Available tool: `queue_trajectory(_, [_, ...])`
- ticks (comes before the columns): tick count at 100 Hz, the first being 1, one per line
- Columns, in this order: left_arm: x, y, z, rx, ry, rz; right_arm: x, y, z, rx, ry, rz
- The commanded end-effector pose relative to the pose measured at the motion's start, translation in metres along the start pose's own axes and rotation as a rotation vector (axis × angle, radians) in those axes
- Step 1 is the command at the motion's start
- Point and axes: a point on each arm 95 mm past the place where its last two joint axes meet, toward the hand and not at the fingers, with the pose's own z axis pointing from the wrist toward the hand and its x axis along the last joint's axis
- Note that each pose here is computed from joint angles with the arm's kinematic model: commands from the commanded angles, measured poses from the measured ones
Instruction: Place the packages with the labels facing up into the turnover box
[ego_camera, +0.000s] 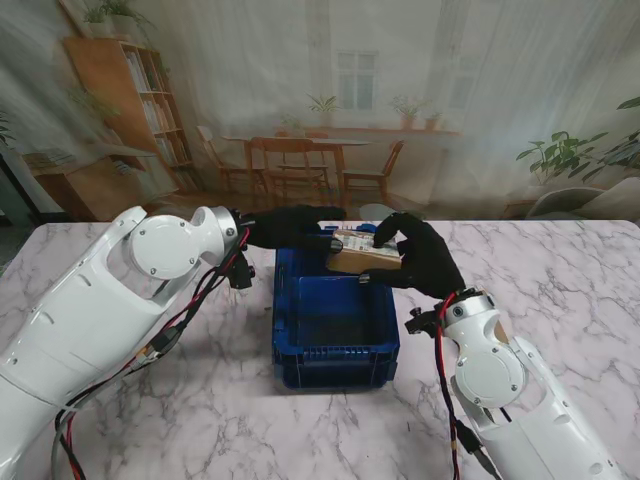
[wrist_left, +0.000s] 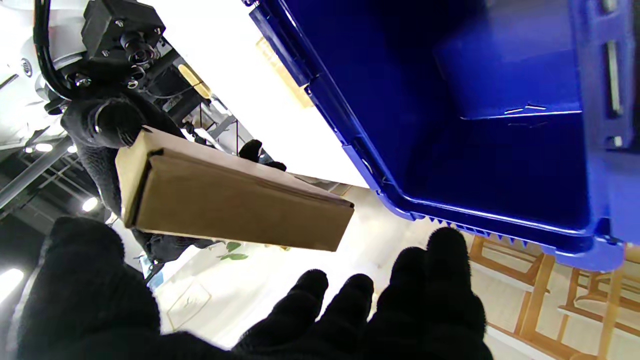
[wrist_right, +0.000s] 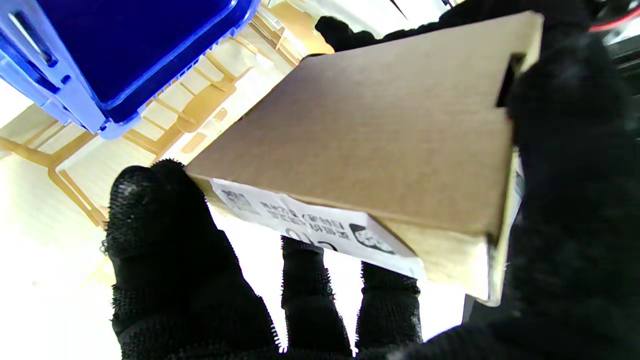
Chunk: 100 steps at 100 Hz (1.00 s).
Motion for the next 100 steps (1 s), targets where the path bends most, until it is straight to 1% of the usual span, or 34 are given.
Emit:
queue_trajectory(1, [0.001, -0.003, 0.002, -0.021, -0.004, 0.002, -0.001, -0.005, 0.0, -0.002, 0.007, -0.001])
queue_trajectory(13, [0.005, -0.001, 0.002, -0.074, -0.012, -0.013, -0.002, -0.009, -0.001, -0.016, 0.028, -0.032])
queue_trajectory(30, [0.004, -0.002, 0.003, -0.143, -0.027, -0.021, -0.003, -0.015, -0.001, -0.026, 0.063, -0.078])
queue_trajectory(44, [0.003, -0.002, 0.004, -0.162, -0.034, -0.019, -0.003, -0.02, 0.001, -0.03, 0.078, -0.096])
queue_trajectory(51, [0.002, -0.001, 0.004, -0.173, -0.036, 0.008, -0.003, -0.022, 0.001, -0.023, 0.079, -0.101])
queue_trajectory(56, [0.0, 0.0, 0.005, -0.17, -0.034, 0.029, -0.004, -0.023, 0.002, -0.024, 0.078, -0.102])
queue_trajectory(63, [-0.001, 0.001, 0.006, -0.168, -0.037, 0.02, -0.004, -0.023, 0.003, -0.026, 0.081, -0.102])
queue_trajectory(74, [-0.001, 0.002, 0.007, -0.171, -0.07, 0.012, -0.004, -0.023, 0.003, -0.024, 0.092, -0.11])
queue_trajectory(82, [-0.002, 0.002, 0.009, -0.159, -0.081, 0.021, -0.004, -0.024, 0.003, -0.024, 0.102, -0.118])
queue_trajectory(93, [-0.002, 0.002, 0.011, -0.135, -0.08, 0.011, -0.003, -0.025, 0.001, -0.025, 0.11, -0.117])
queue_trajectory(100, [-0.003, 0.003, 0.013, -0.118, -0.062, 0.014, -0.003, -0.025, 0.0, -0.025, 0.113, -0.116])
